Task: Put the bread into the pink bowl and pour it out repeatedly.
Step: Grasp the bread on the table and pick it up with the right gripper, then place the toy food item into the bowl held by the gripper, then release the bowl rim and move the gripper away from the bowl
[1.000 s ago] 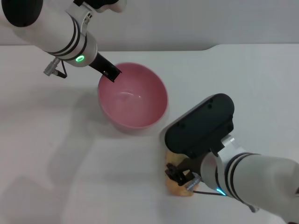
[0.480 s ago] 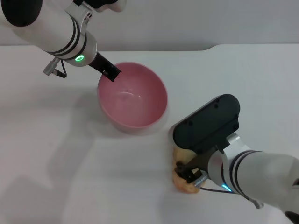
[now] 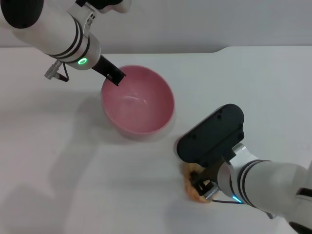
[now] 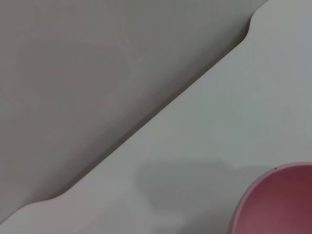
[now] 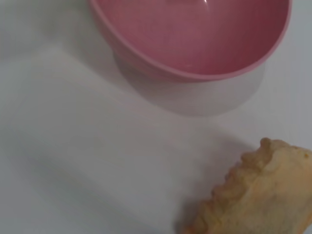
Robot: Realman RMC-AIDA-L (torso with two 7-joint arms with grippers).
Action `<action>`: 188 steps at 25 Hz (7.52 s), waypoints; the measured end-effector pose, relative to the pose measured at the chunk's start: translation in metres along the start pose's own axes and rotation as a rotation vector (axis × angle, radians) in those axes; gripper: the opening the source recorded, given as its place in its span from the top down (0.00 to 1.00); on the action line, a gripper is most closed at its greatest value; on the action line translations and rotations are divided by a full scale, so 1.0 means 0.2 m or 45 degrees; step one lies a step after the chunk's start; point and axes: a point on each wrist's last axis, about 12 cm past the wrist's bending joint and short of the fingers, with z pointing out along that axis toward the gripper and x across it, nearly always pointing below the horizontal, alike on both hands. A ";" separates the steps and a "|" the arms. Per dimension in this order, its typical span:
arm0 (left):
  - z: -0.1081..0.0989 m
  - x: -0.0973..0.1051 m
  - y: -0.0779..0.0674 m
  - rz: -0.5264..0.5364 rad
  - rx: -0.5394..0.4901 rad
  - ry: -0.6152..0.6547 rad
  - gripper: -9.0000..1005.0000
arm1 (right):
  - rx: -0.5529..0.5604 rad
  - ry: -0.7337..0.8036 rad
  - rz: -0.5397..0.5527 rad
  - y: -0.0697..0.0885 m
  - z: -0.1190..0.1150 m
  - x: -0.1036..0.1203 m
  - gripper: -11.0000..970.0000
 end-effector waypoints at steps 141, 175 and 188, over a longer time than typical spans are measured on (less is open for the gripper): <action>0.03 -0.01 -0.11 -0.069 0.082 0.064 0.95 | 0.632 -1.170 0.435 -0.78 -0.05 0.66 0.45; 0.07 0.03 -0.12 -0.141 0.116 0.135 0.94 | 0.688 -1.136 0.481 -0.76 -0.02 0.73 0.45; 0.08 0.05 -0.11 -0.156 0.112 0.125 0.92 | 0.687 -1.129 0.466 -0.76 -0.01 0.73 0.45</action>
